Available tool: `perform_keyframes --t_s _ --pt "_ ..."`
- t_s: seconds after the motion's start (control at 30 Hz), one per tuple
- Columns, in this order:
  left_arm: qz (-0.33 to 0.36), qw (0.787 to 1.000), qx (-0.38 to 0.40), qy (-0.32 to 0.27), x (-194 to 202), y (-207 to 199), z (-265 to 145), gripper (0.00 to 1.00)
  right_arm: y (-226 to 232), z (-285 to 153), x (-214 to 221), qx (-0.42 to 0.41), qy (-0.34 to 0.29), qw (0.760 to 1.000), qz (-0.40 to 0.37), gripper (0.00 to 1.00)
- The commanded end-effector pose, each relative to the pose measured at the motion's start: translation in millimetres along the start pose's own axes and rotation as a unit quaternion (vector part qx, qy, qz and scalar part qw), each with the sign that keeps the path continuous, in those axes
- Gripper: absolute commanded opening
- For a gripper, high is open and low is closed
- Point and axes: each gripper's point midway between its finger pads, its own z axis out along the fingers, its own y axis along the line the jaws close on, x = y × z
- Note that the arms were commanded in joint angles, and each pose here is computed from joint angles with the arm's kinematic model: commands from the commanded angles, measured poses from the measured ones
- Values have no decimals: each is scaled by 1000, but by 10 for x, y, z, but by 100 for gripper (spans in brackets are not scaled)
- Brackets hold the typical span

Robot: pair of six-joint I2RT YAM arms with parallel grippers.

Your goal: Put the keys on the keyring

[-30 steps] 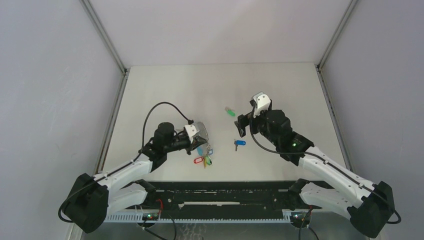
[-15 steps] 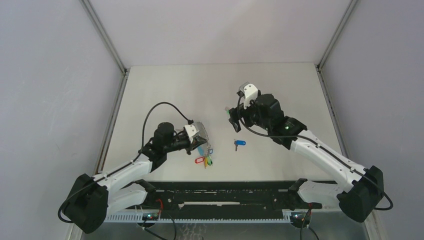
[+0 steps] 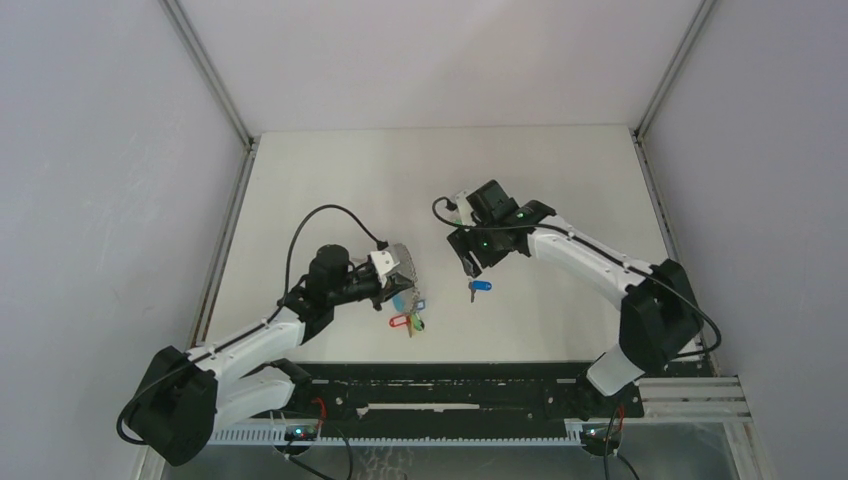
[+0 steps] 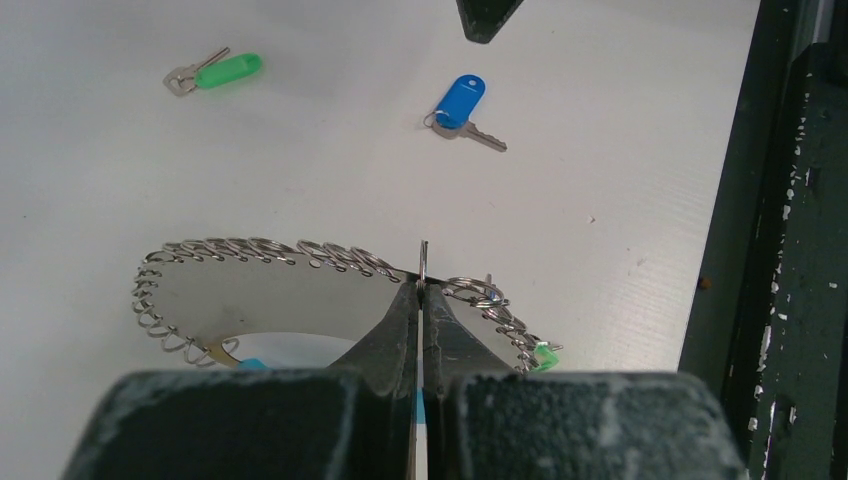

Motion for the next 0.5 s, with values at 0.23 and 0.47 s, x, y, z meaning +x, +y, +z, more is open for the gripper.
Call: perform_keyframes --t_s 0.23,0.47 --pt "29 999 2 -28 -291 79 30 0 -29 306 101 -28 86 996 15 43" --pt "29 999 3 -26 -285 80 36 0 -17 483 122 -35 123 992 16 35"
